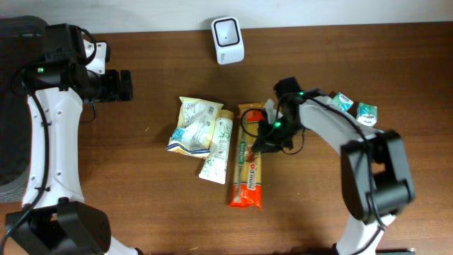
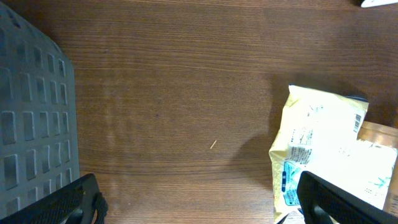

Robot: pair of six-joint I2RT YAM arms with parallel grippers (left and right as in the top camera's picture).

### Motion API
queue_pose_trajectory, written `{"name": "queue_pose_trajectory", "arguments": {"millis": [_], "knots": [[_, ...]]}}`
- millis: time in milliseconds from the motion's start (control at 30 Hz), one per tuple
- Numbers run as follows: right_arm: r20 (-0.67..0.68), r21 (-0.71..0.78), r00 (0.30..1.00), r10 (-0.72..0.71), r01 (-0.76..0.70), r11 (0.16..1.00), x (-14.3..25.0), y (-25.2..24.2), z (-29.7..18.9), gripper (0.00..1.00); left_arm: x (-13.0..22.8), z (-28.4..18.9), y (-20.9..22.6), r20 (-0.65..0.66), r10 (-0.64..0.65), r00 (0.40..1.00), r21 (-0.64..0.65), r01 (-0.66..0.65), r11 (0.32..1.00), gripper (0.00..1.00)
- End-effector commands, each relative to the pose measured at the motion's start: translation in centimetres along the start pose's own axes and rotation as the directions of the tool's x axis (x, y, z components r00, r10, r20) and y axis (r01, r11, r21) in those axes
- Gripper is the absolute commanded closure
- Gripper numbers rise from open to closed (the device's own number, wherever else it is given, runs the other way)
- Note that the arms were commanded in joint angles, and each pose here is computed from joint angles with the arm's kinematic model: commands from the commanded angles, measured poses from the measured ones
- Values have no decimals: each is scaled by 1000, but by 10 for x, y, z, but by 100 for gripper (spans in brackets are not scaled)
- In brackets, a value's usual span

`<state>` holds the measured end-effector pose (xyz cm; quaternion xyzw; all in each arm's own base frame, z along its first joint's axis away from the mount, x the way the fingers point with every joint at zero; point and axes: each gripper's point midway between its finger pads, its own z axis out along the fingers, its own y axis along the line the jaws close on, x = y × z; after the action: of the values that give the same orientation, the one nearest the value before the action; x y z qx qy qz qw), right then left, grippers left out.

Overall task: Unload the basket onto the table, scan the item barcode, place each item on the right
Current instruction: 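Grasp the red-and-yellow spaghetti package with the right gripper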

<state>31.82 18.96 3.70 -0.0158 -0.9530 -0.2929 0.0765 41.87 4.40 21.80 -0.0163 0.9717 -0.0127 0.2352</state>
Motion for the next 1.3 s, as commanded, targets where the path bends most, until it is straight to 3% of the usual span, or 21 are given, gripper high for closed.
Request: {"name": "queue_pose_trajectory", "arguments": {"millis": [0, 100, 167, 300, 367, 400, 433, 500, 567, 633, 767, 867, 967, 1000, 1100, 1200, 1267], "knots": [[197, 144, 978, -64, 35, 989, -2, 6, -91, 96, -3, -6, -1, 18, -10, 1000, 8, 10, 1000, 1], [197, 439, 980, 22, -108, 892, 19, -33, -133, 96, -3, -6, -1, 18, -10, 1000, 8, 10, 1000, 1], [227, 651, 972, 57, -195, 733, 25, -66, -166, 96, -3, -6, -1, 18, -10, 1000, 8, 10, 1000, 1], [82, 773, 992, 94, -123, 622, 10, -97, -116, 96, -3, -6, -1, 18, -10, 1000, 8, 10, 1000, 1], [35, 760, 998, 44, -55, 648, 4, -81, -83, 96, -3, -6, -1, 18, -10, 1000, 8, 10, 1000, 1], [21, 756, 1000, 17, -27, 654, 3, -73, -72, 89, -3, -6, -1, 18, -10, 1000, 8, 10, 1000, 1], [8, 736, 1000, -28, 13, 677, 1, -57, -56, 71, -3, -6, -1, 18, -10, 1000, 8, 10, 1000, 1], [-21, 612, 991, -134, 119, 782, 3, -7, -14, 49, -3, -6, -1, 18, -10, 1000, 8, 10, 1000, 1], [-108, 471, 965, -240, 262, 843, 15, 27, 8, 38, -3, -6, -1, 18, -10, 1000, 8, 10, 1000, 1], [-88, 429, 972, -218, 235, 872, 11, 38, -19, 49, -3, -6, -1, 18, -10, 1000, 8, 10, 1000, 1], [125, 347, 966, -228, 172, 922, -7, 57, -143, 48, -3, -6, -1, 18, -10, 1000, 8, 10, 1000, 1], [248, 223, 946, -208, 153, 963, 23, 44, -229, 48, -3, -6, -1, 18, -10, 1000, 8, 10, 1000, 1], [316, 227, 933, -175, 104, 968, 65, 22, -276, 42, -3, -6, -1, 18, -10, 1000, 8, 10, 1000, 1], [359, 232, 916, -179, 98, 968, 75, 22, -288, 34, -3, -6, -1, 18, -10, 1000, 8, 10, 1000, 1], [361, 257, 907, -218, 128, 958, 88, 20, -289, 17, -3, -6, -1, 18, -10, 1000, 8, 10, 1000, 1], [251, 231, 957, -147, 88, 969, 85, -10, -243, 16, -3, -6, -1, 18, -10, 1000, 8, 10, 1000, 1], [187, 173, 977, -100, 67, 983, 78, -38, -189, 15, -3, -6, -1, 18, -10, 1000, 8, 10, 1000, 1]]}}
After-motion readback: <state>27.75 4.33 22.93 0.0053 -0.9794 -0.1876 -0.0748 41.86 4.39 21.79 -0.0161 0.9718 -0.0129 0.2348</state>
